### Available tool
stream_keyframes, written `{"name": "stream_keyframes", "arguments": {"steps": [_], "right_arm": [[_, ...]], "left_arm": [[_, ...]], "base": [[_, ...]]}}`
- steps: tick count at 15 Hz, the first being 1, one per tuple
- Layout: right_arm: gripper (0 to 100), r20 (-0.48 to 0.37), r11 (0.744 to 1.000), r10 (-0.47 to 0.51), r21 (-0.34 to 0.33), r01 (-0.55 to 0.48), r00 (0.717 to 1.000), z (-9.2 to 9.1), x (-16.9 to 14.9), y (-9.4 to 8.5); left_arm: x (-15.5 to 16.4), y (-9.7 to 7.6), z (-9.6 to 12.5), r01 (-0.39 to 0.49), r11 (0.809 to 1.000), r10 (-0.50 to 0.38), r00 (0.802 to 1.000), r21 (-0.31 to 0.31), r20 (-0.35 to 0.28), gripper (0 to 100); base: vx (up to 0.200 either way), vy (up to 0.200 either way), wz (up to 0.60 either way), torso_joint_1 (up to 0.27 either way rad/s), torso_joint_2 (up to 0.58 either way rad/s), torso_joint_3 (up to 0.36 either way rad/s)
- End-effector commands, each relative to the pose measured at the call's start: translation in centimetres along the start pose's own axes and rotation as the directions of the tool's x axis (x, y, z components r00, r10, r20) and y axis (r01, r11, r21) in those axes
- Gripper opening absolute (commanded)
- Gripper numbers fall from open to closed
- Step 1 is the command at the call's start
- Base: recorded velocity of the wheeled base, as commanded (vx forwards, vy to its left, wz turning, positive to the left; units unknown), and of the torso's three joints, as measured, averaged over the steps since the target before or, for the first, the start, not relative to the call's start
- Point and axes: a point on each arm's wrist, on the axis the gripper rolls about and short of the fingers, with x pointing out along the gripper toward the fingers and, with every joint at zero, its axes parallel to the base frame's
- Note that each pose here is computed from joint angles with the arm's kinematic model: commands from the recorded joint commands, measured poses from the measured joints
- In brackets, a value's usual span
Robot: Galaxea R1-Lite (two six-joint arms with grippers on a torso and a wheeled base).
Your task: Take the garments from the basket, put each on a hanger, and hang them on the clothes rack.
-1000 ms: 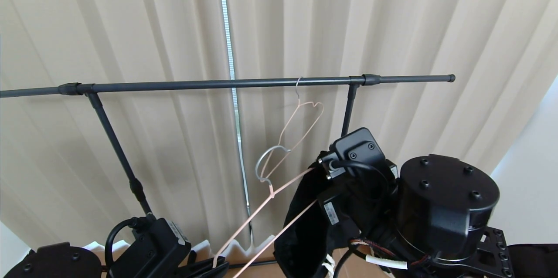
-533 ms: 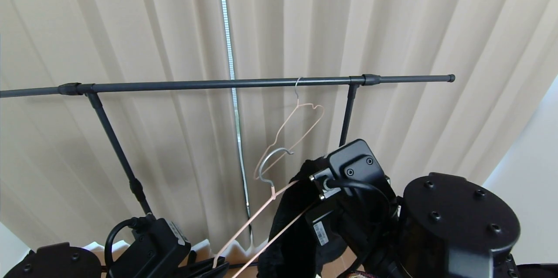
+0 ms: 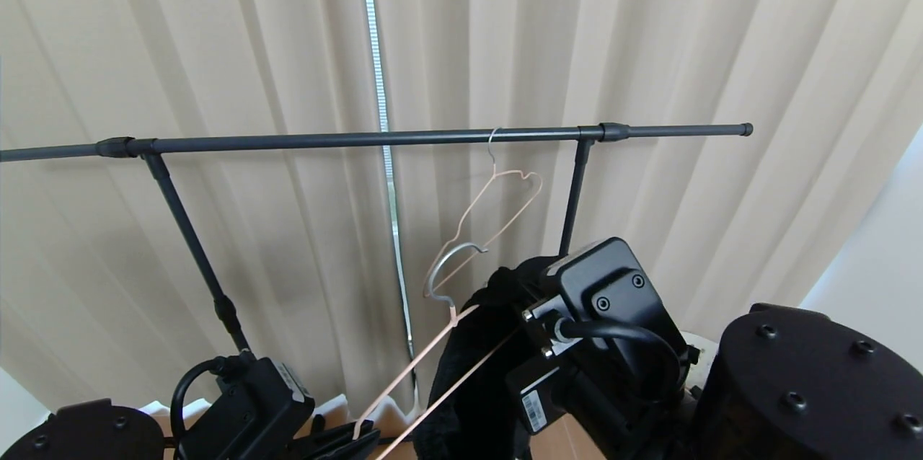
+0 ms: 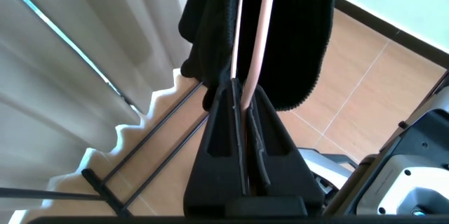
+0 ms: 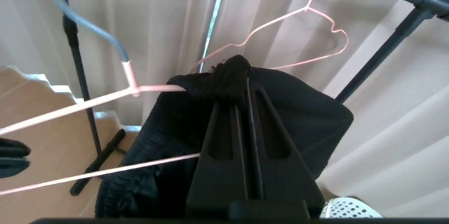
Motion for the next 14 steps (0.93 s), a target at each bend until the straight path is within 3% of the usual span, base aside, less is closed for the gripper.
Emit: {"name": "stream_keyframes", "arguments": {"steps": [1, 3, 4, 10, 14], "right_arm": [[0, 0.005, 1.000, 0.010, 0.002, -0.010, 1.000, -0.1, -0.2, 0.1], [0, 0.041, 0.999, 0.035, 0.019, -0.036, 0.999, -0.1, -0.3, 0.0], [100, 0.048, 0.999, 0.034, 0.021, -0.035, 0.998, -0.1, -0.4, -0.1], [100, 0.092, 0.999, -0.020, 0.049, 0.016, 0.996, 1.5, -0.5, -2.0], [100, 0.077, 0.999, -0.016, 0.036, 0.013, 0.997, 0.9, -0.2, -1.7]], "left_arm": [[0.0, 0.0, 0.0, -0.001, 1.000, 0.001, 1.000, -0.001, 0.006, 0], [-0.1, 0.1, 0.0, -0.005, 1.000, 0.006, 1.000, -0.004, 0.012, 0], [-0.1, 0.1, 0.0, -0.005, 1.000, 0.006, 1.000, -0.004, 0.013, 0], [-0.2, 0.1, -0.1, -0.004, 1.000, 0.004, 1.000, -0.002, 0.016, 0], [-0.3, 0.1, 0.0, -0.003, 1.000, 0.003, 1.000, -0.004, 0.024, 0]], "base": [[0.000, 0.000, 0.00, 0.000, 0.00, 0.000], [0.000, 0.000, 0.00, 0.000, 0.00, 0.000], [0.000, 0.000, 0.00, 0.000, 0.00, 0.000], [0.000, 0.000, 0.00, 0.000, 0.00, 0.000], [0.000, 0.000, 0.00, 0.000, 0.00, 0.000]]}}
